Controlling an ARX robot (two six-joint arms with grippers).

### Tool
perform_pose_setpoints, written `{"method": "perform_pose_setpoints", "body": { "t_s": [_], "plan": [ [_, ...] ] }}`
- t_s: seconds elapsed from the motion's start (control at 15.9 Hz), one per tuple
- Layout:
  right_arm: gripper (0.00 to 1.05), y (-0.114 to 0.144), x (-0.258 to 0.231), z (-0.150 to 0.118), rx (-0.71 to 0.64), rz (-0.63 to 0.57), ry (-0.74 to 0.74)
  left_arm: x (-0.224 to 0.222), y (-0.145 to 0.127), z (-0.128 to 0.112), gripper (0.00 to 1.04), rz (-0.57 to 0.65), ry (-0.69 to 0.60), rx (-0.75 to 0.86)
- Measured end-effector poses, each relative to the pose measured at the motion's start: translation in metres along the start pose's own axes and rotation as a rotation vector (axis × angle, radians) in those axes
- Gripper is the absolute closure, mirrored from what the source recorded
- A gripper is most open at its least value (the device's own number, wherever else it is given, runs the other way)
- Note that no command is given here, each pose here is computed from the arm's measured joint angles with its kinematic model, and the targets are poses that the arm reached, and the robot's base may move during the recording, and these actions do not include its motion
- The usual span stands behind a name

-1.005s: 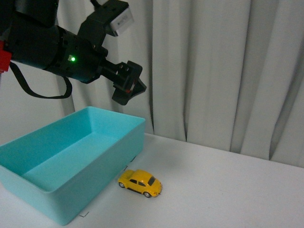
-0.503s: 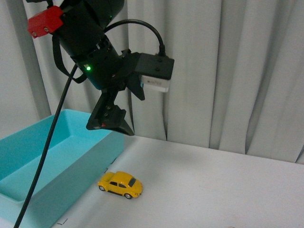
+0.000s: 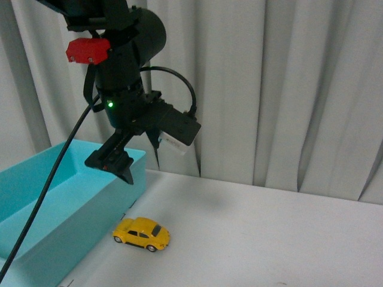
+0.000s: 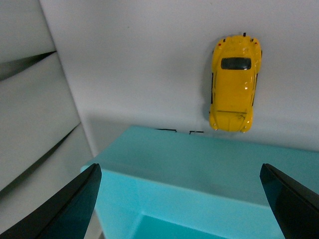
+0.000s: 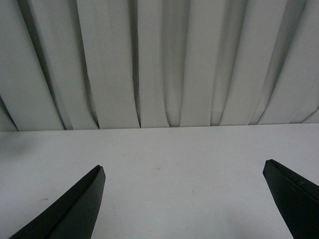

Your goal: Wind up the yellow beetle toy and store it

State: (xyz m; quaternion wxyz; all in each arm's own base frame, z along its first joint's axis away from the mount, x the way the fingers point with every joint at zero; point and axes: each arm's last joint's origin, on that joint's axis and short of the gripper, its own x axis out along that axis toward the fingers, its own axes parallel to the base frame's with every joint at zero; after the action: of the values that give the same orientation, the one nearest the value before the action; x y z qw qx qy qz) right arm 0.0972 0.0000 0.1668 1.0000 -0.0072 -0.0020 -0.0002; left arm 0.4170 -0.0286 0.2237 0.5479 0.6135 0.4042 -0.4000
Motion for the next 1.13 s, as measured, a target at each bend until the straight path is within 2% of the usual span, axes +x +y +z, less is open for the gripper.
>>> {"method": "perform_pose_setpoints", "body": {
  "t_s": [0.13,0.5,0.57,0.88,1.13],
  "plan": [
    [0.07,0.000,0.000,0.000,0.000,0.000,0.000,0.012,-0.002,-0.001,0.07,-0.029,0.039,-0.081],
    [0.07,0.000,0.000,0.000,0.000,0.000,0.000,0.064,-0.024,-0.008,0.07,-0.099,0.154,-0.504],
    [0.07,0.000,0.000,0.000,0.000,0.000,0.000,0.076,-0.025,-0.004,0.07,-0.099,0.132,-0.516],
    [0.07,0.000,0.000,0.000,0.000,0.000,0.000,0.082,-0.024,0.000,0.07,-0.085,0.083,-0.394],
    [0.07,0.000,0.000,0.000,0.000,0.000,0.000,0.099,-0.030,0.002,0.07,-0.128,0.070,-0.358]
  ]
}}
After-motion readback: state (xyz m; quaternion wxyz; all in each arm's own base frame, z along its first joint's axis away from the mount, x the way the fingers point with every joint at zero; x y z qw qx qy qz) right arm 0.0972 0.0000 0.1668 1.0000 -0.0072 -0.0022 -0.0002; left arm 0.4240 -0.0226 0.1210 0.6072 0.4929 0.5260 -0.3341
